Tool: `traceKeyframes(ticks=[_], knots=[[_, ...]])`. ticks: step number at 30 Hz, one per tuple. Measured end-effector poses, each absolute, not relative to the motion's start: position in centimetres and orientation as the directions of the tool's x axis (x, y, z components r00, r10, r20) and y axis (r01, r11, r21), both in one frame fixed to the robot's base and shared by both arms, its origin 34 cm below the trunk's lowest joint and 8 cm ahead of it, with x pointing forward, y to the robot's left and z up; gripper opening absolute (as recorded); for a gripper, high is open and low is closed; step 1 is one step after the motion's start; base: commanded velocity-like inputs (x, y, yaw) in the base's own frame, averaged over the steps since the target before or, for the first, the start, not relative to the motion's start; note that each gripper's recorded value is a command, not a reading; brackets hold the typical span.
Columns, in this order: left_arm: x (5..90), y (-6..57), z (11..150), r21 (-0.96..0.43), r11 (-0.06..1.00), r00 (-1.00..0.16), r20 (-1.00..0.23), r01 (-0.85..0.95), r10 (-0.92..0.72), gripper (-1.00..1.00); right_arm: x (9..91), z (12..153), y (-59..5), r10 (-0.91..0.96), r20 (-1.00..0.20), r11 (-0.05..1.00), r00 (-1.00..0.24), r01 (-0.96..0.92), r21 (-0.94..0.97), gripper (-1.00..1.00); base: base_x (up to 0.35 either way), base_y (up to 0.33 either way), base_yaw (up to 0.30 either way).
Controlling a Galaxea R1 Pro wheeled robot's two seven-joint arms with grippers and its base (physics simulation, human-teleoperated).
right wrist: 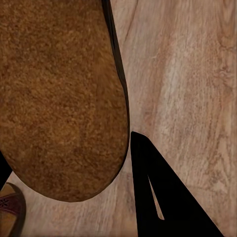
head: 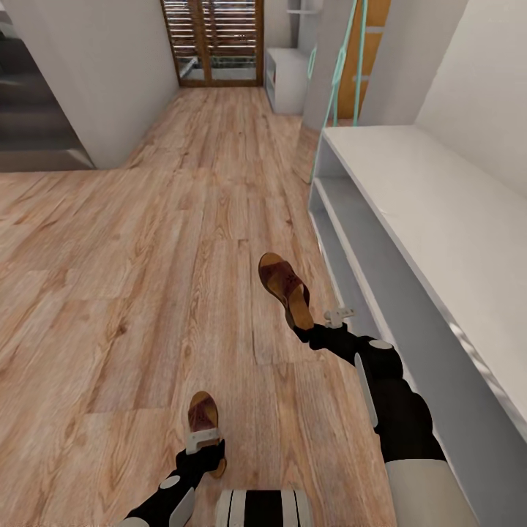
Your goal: Pick up the two gym shoes and the two sandals from the corridor floor and place them onto the hallstand (shoe rack) in the corridor, making sure they are on the rack and not on the floor. Arrange them so the two gym shoes are next to each other and the two sandals are next to each other.
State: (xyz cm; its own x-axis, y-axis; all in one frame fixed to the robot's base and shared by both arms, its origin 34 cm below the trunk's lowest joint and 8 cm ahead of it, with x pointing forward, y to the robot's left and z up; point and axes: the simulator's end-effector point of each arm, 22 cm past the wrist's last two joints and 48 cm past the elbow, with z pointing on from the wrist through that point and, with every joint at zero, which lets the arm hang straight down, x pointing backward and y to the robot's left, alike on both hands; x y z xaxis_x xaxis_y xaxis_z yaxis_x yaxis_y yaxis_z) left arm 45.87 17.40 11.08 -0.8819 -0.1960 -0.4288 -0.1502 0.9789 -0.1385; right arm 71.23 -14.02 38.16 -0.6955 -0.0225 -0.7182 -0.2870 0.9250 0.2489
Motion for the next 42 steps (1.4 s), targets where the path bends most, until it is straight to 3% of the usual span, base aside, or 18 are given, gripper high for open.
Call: traceKeyframes(ticks=[16, 28, 42], knots=[[43.0, 17.5, 8.4, -0.125, 0.979, -0.910, -0.367, -0.159, -0.194, 1.00, 70.3, 33.7, -14.0, -0.023, -0.669, 0.926, -0.743, -0.269, 0.267, -1.00, 0.000, 0.000, 0.000], [44.1, 17.5, 8.9, -0.132, 0.979, -0.889, -0.414, -0.155, -0.197, 1.00, 70.2, 33.5, -14.0, -0.023, -0.666, 0.925, -0.746, -0.268, 0.269, -1.00, 0.000, 0.000, 0.000], [42.8, 17.5, 7.6, -0.127, 0.978, -0.900, -0.388, -0.162, -0.200, 1.00, 69.6, 31.3, -14.1, -0.024, -0.640, 0.926, -0.768, -0.258, 0.275, -1.00, 0.000, 0.000, 0.000]])
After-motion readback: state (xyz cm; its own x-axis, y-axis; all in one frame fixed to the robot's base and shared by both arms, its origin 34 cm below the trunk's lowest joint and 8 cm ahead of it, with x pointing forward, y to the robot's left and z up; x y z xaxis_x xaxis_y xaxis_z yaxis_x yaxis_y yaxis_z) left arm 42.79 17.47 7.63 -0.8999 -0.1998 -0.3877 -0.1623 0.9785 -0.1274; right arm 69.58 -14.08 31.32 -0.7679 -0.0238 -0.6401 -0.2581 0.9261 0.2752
